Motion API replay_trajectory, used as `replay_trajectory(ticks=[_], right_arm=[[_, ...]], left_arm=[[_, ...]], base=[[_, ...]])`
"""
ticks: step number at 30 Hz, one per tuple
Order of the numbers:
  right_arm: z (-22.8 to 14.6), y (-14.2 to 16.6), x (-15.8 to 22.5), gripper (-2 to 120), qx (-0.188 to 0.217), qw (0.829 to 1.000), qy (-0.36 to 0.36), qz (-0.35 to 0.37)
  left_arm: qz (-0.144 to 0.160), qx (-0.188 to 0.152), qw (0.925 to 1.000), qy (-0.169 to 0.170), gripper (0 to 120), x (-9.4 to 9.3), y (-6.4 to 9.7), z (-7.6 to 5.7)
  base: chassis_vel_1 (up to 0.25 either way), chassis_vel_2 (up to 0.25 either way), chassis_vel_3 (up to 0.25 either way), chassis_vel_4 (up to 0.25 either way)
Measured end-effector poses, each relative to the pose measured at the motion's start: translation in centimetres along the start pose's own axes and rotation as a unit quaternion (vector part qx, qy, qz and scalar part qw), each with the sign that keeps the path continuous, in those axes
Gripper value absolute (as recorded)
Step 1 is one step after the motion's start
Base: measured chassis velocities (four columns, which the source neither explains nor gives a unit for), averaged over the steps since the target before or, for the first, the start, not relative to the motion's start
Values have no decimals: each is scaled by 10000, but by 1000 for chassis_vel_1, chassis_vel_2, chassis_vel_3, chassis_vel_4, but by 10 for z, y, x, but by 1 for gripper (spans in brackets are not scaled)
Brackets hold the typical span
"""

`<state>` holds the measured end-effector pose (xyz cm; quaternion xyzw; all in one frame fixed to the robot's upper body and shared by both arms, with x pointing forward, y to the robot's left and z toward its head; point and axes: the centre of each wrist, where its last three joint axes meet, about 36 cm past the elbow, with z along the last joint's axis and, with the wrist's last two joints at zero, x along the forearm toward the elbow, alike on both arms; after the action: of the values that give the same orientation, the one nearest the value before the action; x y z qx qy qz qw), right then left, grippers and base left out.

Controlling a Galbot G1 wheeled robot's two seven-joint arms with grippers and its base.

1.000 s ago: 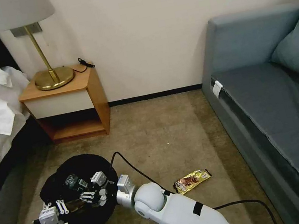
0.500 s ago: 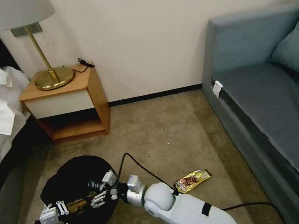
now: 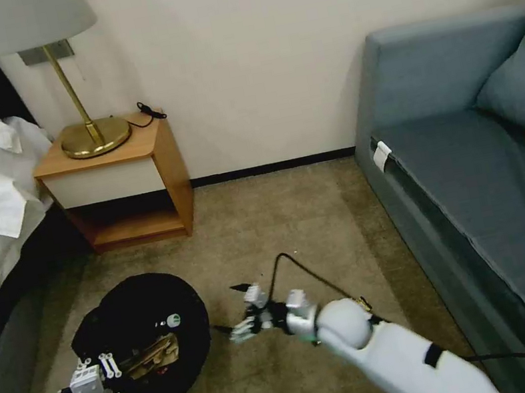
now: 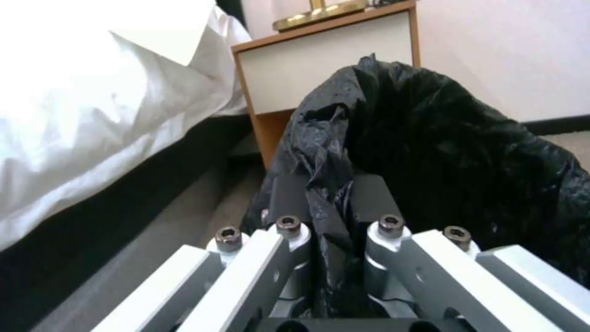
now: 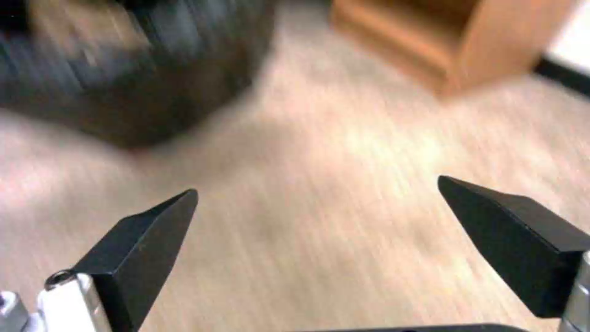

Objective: Pick up the trash bin, then pick up the garbage on the floor and place it into the trash bin.

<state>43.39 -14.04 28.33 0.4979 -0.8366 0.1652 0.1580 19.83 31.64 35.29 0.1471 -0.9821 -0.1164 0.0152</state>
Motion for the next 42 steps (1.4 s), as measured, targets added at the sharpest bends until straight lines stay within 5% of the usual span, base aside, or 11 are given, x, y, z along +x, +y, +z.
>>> replay_trajectory(ticks=[11,42], right_arm=[[69,-34,37,100,-513,9917,963,685],[142,-67,61,100,-543,9718,2051,1032]], left_arm=[[-99,-41,9999,-38,7,0,-4,4],[-126,38,9999,-83,7,4,3,4]], base=[[0,0,0,0],[0,0,0,0]])
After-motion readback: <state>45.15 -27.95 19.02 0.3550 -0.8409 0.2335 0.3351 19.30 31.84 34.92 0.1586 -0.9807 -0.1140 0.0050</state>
